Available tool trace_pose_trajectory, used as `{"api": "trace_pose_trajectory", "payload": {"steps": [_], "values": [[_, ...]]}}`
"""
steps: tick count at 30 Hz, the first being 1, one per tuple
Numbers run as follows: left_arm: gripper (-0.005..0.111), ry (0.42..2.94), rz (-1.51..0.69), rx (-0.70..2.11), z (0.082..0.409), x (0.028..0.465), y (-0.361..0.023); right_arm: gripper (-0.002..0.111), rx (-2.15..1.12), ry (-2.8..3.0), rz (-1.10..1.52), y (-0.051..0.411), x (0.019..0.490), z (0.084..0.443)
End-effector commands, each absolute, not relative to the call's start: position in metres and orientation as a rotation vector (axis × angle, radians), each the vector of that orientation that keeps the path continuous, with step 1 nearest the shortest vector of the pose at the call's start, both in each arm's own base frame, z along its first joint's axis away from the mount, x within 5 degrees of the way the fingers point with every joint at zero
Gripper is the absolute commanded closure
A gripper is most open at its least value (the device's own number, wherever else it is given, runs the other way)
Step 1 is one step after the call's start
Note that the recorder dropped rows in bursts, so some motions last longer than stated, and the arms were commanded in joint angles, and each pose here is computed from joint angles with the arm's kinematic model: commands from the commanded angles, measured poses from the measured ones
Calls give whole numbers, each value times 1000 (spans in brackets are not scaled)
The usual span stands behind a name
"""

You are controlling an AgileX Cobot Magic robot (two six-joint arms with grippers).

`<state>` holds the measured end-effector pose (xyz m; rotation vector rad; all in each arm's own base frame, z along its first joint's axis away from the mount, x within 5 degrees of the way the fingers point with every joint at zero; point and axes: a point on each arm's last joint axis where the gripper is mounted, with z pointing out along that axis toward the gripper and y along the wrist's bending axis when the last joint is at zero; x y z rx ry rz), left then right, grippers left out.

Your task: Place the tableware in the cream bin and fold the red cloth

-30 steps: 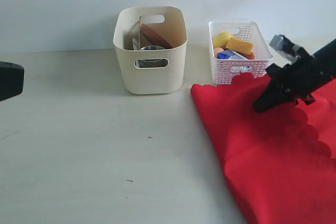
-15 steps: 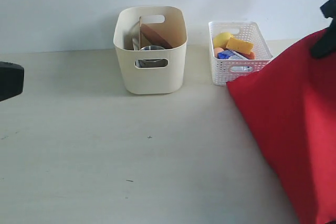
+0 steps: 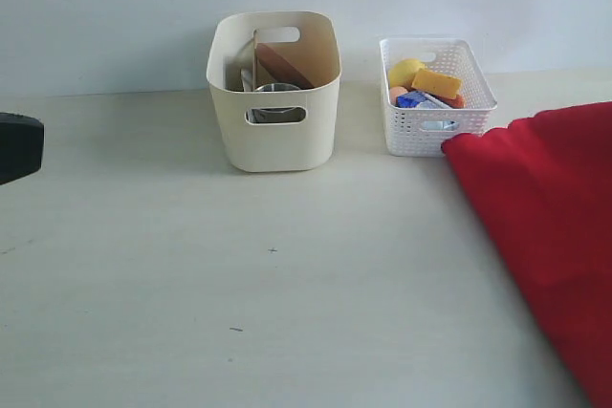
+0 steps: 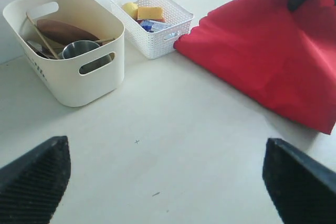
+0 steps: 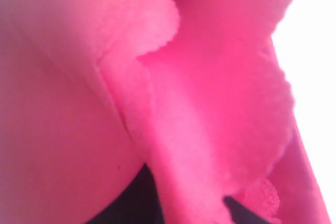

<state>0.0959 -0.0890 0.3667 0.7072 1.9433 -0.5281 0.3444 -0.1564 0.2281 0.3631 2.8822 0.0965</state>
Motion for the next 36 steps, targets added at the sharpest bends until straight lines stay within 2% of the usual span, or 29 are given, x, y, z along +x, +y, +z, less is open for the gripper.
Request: {"api": "trace_pose_trajectory", "payload": {"steps": [1,3,5,7,10,12,14,15,25,29,36], "values": [[13,1938,-529,704,367,95,-88,108,461,2911,48,-186,353,179],[13,1939,-530,702,367,95,-88,108,488,2949,70,-193,355,151],[13,1939,-530,702,367,95,-88,101,494,2988,84,-196,357,125],[13,1939,-530,702,367,95,-88,89,499,3024,98,-197,357,103],[13,1941,-530,703,367,95,-88,60,518,3020,91,-199,360,84],[13,1941,-530,703,367,95,-88,38,519,3002,80,-200,361,86],[13,1941,-530,703,367,95,-88,25,521,2977,68,-201,365,101],[13,1942,-531,701,367,95,-88,22,535,2957,61,-202,366,112],[13,1942,-538,696,367,95,-88,23,467,2678,-86,-195,354,237],[13,1942,-535,697,367,95,-88,23,496,2684,-126,-192,343,245],[13,1945,-530,700,367,95,-88,23,522,2722,-162,-194,330,211]]}}
